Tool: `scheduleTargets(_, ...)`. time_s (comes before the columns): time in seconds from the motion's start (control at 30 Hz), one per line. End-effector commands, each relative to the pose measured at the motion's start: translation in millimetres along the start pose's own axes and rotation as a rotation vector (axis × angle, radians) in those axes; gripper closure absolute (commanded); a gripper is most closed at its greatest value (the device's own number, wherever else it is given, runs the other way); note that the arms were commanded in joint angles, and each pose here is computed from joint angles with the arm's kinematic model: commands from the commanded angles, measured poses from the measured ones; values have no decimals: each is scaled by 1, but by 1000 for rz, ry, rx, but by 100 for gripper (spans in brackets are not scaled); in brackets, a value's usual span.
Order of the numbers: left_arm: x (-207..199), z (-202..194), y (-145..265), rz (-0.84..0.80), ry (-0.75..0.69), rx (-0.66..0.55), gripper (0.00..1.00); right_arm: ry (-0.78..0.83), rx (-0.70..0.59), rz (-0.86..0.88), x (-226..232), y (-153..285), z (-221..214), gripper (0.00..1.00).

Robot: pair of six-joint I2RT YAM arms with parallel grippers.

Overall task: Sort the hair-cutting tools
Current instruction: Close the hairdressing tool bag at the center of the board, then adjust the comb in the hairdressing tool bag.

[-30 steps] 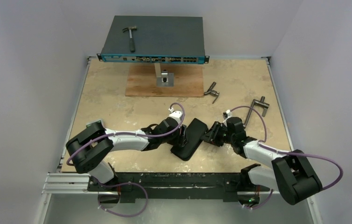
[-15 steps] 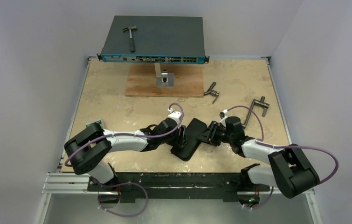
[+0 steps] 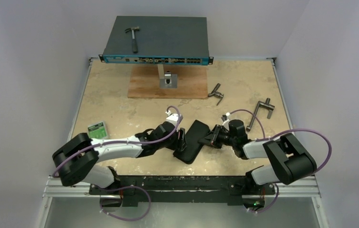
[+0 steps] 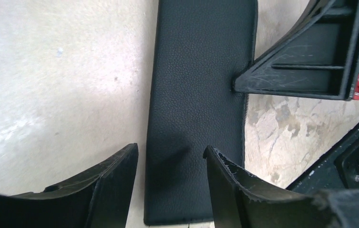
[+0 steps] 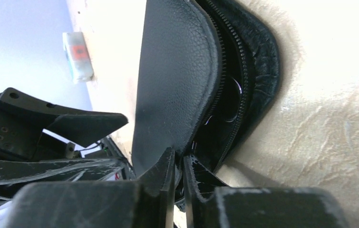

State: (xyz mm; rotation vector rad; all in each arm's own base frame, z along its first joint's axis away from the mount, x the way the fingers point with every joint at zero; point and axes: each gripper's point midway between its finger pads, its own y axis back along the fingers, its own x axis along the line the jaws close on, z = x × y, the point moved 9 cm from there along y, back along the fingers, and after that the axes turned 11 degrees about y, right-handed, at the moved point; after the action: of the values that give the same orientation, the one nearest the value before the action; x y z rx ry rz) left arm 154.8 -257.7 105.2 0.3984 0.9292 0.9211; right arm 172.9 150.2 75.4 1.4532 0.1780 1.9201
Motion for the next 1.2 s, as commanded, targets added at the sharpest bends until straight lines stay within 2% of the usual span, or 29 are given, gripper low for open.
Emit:
scheduleTargets(0.0,-1,17,29,18,26,-140,45,-20,-25,83,6,-1,-1,99)
scheduleTargets(0.17,10,25,63,76,43,-239,44,-84,-64,111,10,1,0,100)
scheduleTargets(0.37,28,6,86,62,57,-218,46,-168,-123,83,12,3,4,100)
scheduleTargets(0.63,39,-25,90,66,75,-172,46,-223,-163,81,20,4,14,100)
scheduleTargets(0.83,37,-26,88,58,79,-174,46,-162,-146,93,33,4,25,90)
scheduleTargets(0.97,36,-27,83,42,51,-159,46,-147,-141,93,34,3,26,93)
scheduleTargets(1.07,32,-31,77,16,26,-125,50,-150,-133,90,32,1,25,99)
scheduleTargets(1.17,29,-35,71,-3,8,-93,53,-156,-131,80,29,0,24,100)
